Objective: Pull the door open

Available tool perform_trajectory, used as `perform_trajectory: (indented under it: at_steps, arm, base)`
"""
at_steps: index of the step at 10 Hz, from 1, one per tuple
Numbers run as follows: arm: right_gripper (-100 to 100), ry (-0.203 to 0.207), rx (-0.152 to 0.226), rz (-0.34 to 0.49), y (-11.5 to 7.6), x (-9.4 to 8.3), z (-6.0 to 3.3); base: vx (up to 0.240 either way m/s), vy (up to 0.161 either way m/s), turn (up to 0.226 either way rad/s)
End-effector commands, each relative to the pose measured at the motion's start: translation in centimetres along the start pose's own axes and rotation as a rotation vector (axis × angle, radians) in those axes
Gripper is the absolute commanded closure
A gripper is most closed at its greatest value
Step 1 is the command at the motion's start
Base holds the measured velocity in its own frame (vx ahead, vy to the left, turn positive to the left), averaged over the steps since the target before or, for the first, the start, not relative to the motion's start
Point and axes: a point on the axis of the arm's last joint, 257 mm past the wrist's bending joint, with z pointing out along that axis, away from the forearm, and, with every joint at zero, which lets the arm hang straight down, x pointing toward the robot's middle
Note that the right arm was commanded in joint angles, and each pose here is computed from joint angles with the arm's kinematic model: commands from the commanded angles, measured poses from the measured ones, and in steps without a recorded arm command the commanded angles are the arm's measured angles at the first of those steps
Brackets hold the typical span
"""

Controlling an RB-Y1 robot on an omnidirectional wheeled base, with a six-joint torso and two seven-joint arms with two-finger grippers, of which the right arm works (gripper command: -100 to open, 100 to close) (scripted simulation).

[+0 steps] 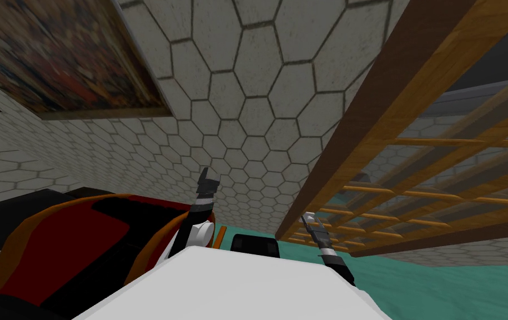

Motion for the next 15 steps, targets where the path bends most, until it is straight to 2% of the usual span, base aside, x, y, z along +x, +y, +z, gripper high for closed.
perform_trajectory:
  at_steps: [1,6,7,15]
  arm:
    - [100,0.000,0.000,0.000,0.0,0.0,-0.06]
    - [100,0.000,0.000,0.000,0.0,0.0,-0.06]
    - [100,-0.002,0.003,0.043,0.1,0.0,0.12]
    - [100,-0.024,0.017,0.227,0.1,-0.5,0.96]
  base:
    - [-0.016,0.008,-0.014]
    - [-0.014,0.000,0.003]
    - [-0.038,-0.010,0.055]
    - [-0.056,-0.016,0.043]
